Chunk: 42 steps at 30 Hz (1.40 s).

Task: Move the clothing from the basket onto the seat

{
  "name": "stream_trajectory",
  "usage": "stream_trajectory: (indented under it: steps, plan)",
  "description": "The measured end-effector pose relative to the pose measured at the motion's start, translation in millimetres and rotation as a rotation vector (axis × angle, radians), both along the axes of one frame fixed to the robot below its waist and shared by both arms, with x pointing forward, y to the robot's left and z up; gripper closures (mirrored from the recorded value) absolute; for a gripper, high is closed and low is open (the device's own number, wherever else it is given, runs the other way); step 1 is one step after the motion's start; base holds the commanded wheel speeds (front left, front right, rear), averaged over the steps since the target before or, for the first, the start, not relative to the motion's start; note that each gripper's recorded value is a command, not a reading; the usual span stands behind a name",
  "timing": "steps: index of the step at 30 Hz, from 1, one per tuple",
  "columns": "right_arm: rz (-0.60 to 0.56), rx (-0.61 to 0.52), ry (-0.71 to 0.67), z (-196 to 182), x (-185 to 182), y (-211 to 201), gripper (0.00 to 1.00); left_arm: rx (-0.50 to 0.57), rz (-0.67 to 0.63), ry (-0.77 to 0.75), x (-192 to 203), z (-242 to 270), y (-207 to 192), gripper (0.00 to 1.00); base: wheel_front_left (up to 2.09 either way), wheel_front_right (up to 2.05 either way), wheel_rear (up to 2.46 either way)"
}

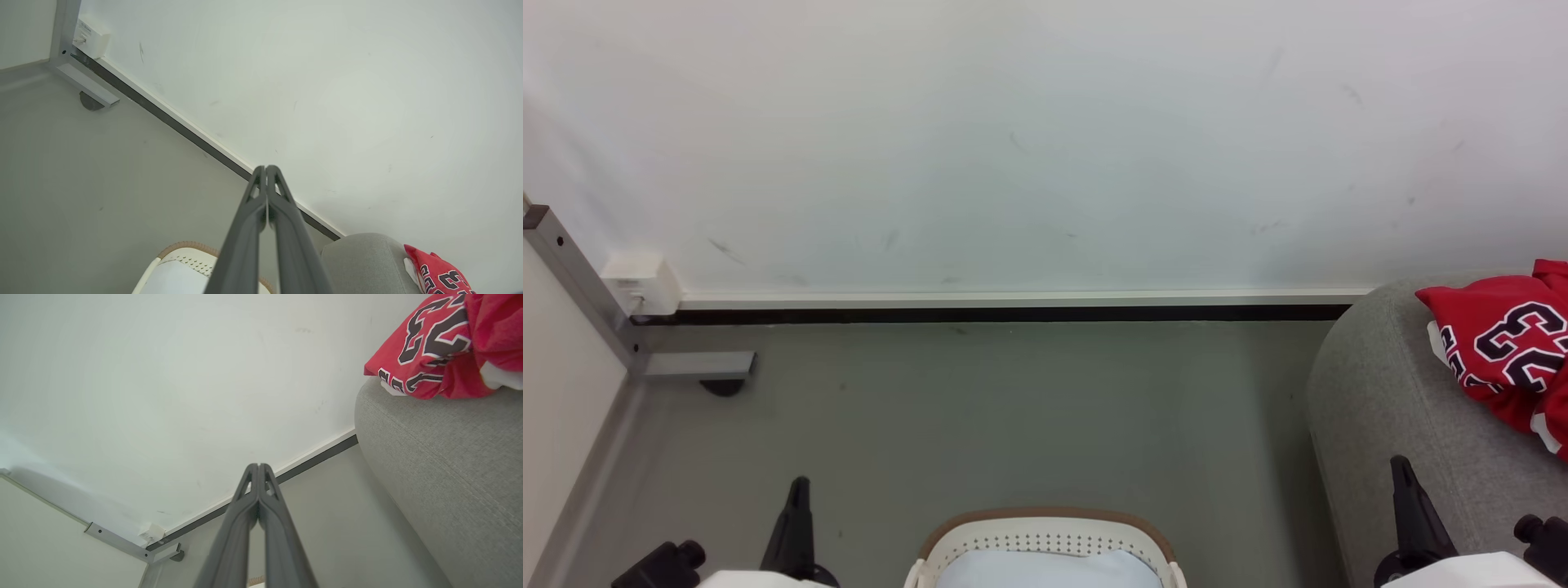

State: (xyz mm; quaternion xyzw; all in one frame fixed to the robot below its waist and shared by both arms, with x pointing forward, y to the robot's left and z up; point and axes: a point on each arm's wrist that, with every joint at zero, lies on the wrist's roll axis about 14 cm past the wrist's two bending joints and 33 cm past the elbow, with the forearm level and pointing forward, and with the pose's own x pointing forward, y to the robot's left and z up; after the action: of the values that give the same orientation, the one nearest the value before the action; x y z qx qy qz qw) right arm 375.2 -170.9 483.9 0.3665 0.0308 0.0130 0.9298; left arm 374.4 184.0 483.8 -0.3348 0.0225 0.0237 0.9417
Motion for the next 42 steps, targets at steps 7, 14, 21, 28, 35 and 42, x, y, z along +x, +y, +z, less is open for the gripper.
stream_trajectory:
  steps: [7, 14, 21, 28, 35, 42]
  plan:
    - [-0.015, 0.090, 0.010, 1, 1, -3, 1.00, -0.097, 0.009, 0.008, 1, 0, 2, 1.00, 0.00, 0.00, 0.00]
    - [-0.031, 0.174, 0.018, 2, 3, -7, 1.00, -0.186, 0.020, 0.011, 2, 0, 5, 1.00, 0.00, 0.00, 0.00]
    - [-0.042, 0.250, 0.021, 3, 4, -10, 1.00, -0.265, 0.021, 0.013, 4, 1, 6, 1.00, 0.00, 0.00, 0.00]
    - [-0.052, 0.318, 0.021, 5, 5, -13, 1.00, -0.346, 0.023, 0.008, 5, 3, 7, 1.00, 0.00, 0.00, 0.00]
    - [-0.054, 0.385, 0.022, 7, 6, -15, 1.00, -0.422, 0.023, 0.006, 6, 4, 7, 1.00, 0.00, 0.00, 0.00]
    - [-0.062, 0.448, 0.022, 7, 7, -18, 1.00, -0.491, 0.025, 0.000, 8, 6, 9, 1.00, 0.00, 0.00, 0.00]
